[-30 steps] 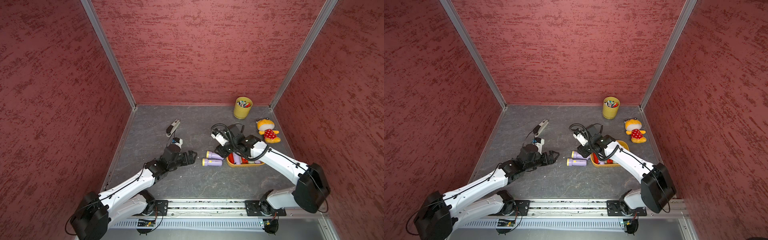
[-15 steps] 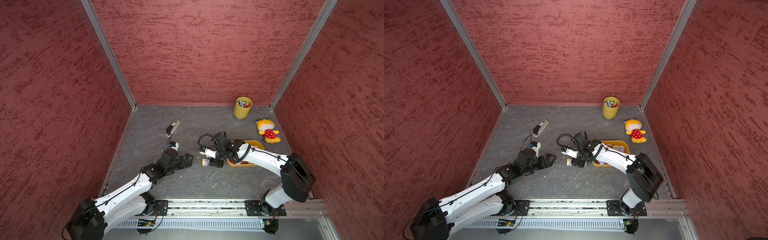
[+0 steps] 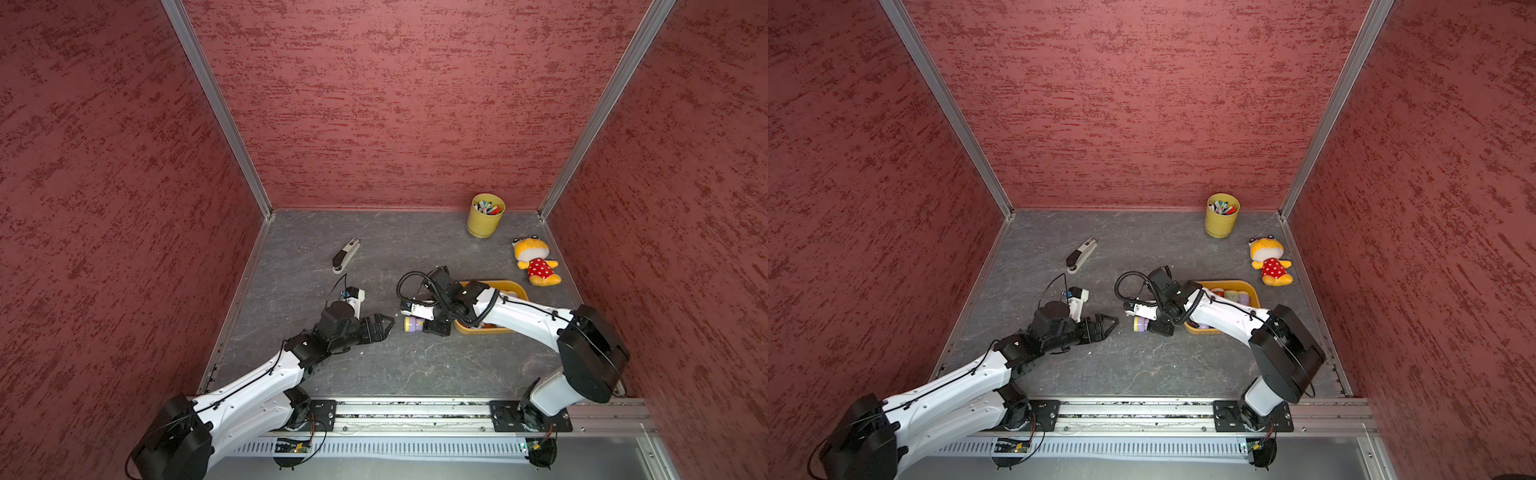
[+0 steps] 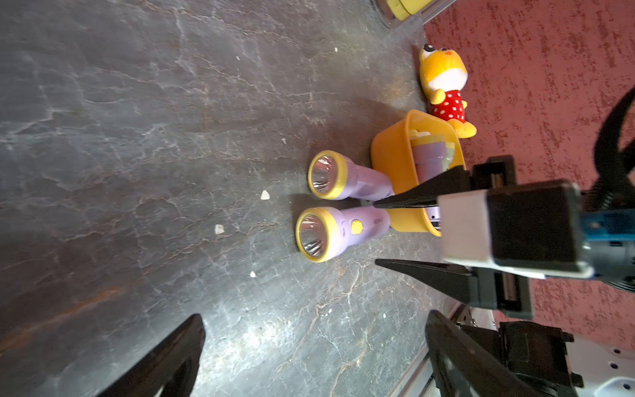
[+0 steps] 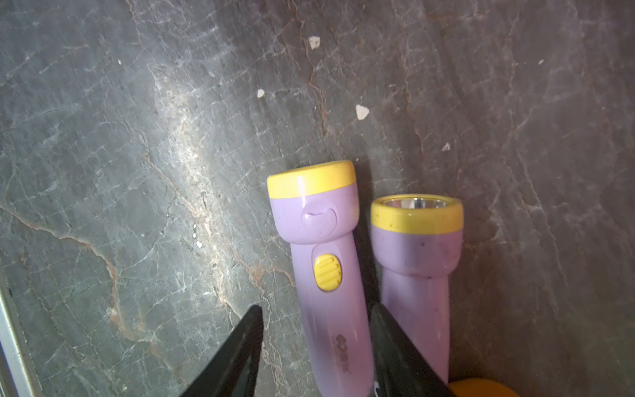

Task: Put the flashlights into the storage boxes
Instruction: Pick up the flashlight from the center of the board.

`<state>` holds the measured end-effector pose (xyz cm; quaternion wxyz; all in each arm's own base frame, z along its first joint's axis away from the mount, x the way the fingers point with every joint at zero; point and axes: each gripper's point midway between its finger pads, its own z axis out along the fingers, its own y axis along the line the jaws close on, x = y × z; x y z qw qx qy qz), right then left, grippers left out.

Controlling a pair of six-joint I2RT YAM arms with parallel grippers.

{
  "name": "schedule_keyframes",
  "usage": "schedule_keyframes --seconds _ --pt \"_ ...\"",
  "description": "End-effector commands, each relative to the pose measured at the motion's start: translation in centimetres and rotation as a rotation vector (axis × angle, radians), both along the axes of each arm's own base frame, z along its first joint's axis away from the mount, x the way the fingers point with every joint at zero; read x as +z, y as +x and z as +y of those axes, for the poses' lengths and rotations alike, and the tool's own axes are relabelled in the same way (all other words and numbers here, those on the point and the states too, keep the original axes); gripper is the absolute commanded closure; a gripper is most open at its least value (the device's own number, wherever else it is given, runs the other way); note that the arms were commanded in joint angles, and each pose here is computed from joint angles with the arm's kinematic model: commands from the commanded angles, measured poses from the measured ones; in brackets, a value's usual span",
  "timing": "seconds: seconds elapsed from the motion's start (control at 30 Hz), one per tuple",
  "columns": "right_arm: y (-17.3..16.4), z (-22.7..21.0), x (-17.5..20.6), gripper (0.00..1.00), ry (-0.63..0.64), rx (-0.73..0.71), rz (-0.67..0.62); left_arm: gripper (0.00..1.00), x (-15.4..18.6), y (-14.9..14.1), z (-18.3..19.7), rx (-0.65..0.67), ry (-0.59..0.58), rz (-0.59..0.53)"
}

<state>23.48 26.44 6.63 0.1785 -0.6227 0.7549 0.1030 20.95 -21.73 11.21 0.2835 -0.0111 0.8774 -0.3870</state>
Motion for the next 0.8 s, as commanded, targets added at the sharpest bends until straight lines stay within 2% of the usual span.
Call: schedule_keyframes --seconds 0.0,0.23,0.5,0.77 --pt "0.8 0.8 0.5 0.47 0.007 0.038 -0.038 0.00 0.8 -0.4 -0.5 -0.037 -0.023 -0.025" --pt "1.1 0.8 0.0 0.47 -0.011 0.051 -0.045 0.00 0.6 -0.5 0.3 0.000 -0.020 -0.028" --pt "1.4 1.3 -0.6 0.47 -0.006 0.061 -0.043 0.00 2.2 -1.2 0.0 -0.048 -0.096 -0.126" --pt "1.5 1.3 -1.8 0.48 -0.036 0.078 -0.029 0.00 2.2 -1.2 0.6 -0.017 -0.091 -0.135"
